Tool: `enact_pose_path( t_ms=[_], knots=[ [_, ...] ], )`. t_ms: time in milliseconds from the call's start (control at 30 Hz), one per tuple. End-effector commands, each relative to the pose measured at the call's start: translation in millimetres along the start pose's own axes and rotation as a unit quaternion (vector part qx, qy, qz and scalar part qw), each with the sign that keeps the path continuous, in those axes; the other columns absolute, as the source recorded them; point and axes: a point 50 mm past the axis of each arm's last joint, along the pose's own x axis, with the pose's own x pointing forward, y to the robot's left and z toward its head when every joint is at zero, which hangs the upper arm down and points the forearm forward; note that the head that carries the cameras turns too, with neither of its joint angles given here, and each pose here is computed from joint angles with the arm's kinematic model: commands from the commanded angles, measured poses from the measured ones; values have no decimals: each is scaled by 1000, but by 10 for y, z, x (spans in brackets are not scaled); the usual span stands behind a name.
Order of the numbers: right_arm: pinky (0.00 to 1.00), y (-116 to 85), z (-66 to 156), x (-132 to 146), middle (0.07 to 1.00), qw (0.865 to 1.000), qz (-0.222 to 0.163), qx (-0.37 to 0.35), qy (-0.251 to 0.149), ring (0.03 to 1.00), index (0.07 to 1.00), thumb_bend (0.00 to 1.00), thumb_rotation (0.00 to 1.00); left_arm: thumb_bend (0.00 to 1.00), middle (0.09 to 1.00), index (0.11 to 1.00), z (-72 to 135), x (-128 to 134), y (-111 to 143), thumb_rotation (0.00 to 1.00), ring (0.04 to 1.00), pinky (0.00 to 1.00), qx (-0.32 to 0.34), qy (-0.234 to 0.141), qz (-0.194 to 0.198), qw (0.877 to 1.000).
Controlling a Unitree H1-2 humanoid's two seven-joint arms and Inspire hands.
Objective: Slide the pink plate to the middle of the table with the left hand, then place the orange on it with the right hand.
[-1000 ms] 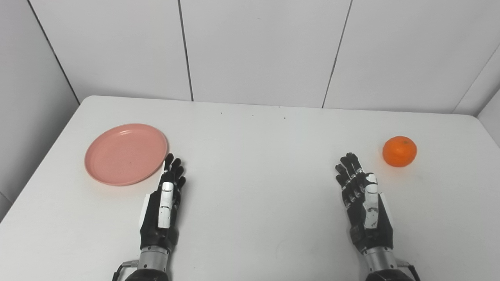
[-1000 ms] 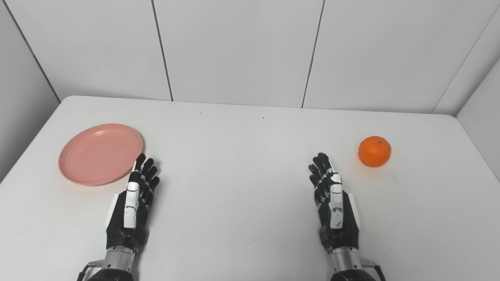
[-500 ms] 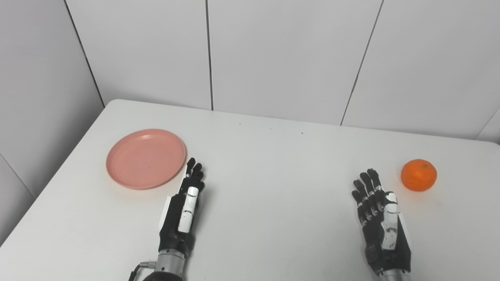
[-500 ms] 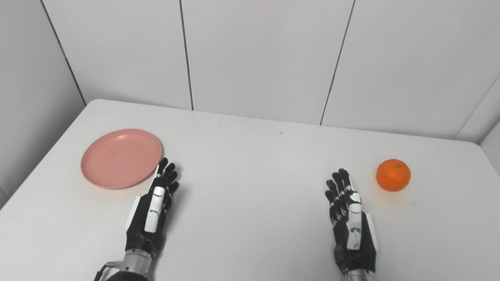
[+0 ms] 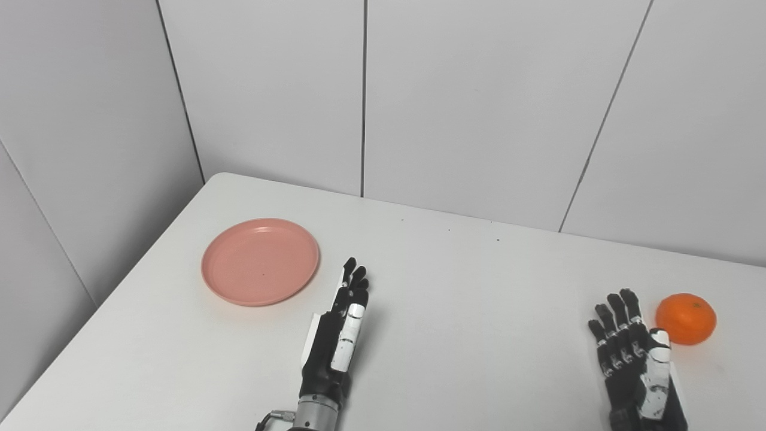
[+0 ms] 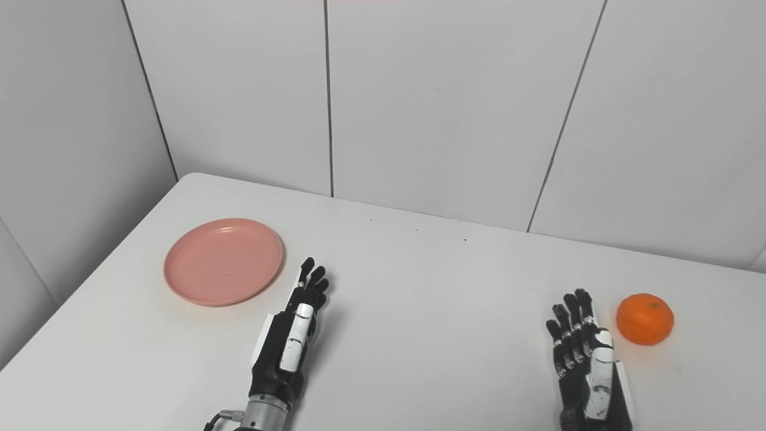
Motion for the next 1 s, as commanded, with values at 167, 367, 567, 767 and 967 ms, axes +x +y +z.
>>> enact_pose_path(
  t_ms=[167,367,567,767,967],
  knots=[
    [1000,-188,-310,-400,1000,997,-34,4,63,1000,1000,754,1000,692,995,1000,-220,-177,22,940,990,1000,3,37,6,999],
    [1000,-161,-309,-403,1000,997,-38,8,64,997,1000,742,1000,681,991,1000,-214,-177,43,928,988,1000,-6,44,10,999],
    [1000,-153,-262,-462,1000,997,-30,9,66,1000,1000,742,1000,731,967,997,-100,-178,34,890,966,998,-22,30,4,999],
    [1000,-139,-187,-588,1000,997,-33,13,74,1000,1000,778,1000,880,905,936,279,-188,65,880,911,946,-23,-18,-22,999],
    [1000,-175,-161,-607,1000,996,-37,29,78,1000,1000,789,1000,936,880,933,573,-110,163,938,893,890,22,-66,-42,997]
  ],
)
